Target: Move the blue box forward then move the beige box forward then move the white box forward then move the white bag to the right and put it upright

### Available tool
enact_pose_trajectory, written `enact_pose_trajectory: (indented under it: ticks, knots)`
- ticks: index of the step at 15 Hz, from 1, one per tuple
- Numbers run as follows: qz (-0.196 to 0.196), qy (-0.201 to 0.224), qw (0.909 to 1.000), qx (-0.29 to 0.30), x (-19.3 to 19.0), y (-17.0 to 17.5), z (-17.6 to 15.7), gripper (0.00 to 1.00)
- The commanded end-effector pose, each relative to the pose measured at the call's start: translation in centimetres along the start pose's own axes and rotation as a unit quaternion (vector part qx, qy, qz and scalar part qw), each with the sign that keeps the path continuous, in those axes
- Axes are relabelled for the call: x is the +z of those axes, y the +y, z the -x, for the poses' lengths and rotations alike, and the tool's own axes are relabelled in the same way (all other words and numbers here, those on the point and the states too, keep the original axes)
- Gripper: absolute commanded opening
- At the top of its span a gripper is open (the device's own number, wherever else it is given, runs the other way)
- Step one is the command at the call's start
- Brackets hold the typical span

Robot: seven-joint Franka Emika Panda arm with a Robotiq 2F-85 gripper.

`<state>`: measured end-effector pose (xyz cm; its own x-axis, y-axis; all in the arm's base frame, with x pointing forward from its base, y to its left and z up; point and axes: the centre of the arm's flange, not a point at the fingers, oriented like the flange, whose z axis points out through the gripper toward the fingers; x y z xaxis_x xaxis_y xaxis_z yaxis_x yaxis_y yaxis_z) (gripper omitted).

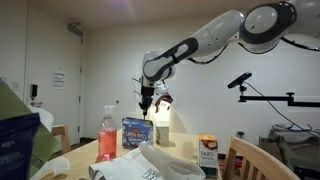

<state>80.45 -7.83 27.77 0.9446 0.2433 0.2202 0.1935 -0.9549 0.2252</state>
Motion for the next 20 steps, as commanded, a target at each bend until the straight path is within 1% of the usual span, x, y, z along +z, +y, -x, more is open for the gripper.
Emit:
enact_pose_trajectory:
  ticks: [1, 5, 7, 10, 15, 17, 20]
  knots:
    - [0.008, -0.009, 0.9999, -0.005, 1.4, -0.7, 1.6, 0.0]
    - [0.012, -0.017, 0.9997, -0.012, 1.3, -1.4, 3.2, 0.0]
    - [0.021, -0.006, 0.9996, -0.016, 0.9, -1.6, 4.2, 0.0]
    - [0.037, 0.032, 0.9983, -0.031, 0.1, -1.9, 5.9, 0.0]
    - [0.064, 0.105, 0.991, -0.052, -2.0, -2.1, 8.7, 0.0]
    - [0.069, 0.127, 0.9878, -0.059, -2.8, -2.1, 9.8, 0.0]
    - [0.075, 0.145, 0.9847, -0.062, -3.9, -2.0, 11.9, 0.0]
